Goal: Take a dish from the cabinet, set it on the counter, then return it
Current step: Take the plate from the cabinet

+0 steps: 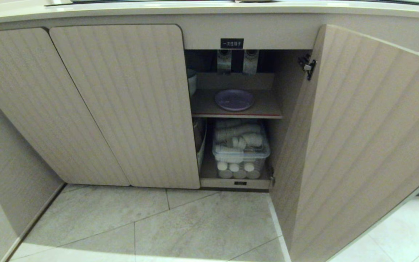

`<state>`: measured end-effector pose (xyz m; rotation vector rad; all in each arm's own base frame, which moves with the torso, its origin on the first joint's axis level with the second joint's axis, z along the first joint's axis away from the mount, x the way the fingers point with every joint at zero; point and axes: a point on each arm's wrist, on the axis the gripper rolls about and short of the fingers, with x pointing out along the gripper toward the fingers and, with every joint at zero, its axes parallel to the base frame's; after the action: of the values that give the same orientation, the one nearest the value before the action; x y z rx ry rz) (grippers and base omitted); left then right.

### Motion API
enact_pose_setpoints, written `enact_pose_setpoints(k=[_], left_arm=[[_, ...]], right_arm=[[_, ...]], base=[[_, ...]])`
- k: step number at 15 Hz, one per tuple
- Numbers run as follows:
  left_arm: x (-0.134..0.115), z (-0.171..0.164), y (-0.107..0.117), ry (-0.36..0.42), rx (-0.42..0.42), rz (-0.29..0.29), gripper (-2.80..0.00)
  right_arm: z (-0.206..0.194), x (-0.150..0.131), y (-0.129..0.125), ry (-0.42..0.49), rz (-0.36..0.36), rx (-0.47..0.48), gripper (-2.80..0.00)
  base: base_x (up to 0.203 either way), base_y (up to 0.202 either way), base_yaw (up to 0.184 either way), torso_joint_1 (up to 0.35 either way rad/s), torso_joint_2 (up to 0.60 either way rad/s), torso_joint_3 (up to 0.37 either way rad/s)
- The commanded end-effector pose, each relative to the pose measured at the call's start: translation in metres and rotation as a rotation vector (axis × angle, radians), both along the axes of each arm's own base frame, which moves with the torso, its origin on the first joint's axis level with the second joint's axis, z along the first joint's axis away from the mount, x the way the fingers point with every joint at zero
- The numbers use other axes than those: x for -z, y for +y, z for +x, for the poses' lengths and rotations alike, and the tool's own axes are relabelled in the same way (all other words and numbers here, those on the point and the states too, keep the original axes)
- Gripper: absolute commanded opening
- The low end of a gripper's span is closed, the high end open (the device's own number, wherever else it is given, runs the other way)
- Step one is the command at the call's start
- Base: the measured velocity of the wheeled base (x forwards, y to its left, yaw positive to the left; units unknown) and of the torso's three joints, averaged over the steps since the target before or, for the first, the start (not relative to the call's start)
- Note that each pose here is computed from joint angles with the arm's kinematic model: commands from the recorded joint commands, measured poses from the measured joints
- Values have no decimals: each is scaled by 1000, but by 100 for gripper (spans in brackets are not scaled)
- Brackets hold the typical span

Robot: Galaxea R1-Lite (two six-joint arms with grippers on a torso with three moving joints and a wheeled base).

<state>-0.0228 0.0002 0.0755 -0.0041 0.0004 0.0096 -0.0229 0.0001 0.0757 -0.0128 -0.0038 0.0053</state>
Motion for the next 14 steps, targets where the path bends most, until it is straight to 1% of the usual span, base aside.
enact_pose_setpoints(k=[1,14], left_arm=[[0,0,0,0,-1,-1,-280],[0,0,0,0,0,3,-280]], right_arm=[[0,0,0,1,0,-2,-280],[0,0,0,1,0,-1,-280]], base=[[0,0,0,0,0,0],[0,0,0,0,0,0]])
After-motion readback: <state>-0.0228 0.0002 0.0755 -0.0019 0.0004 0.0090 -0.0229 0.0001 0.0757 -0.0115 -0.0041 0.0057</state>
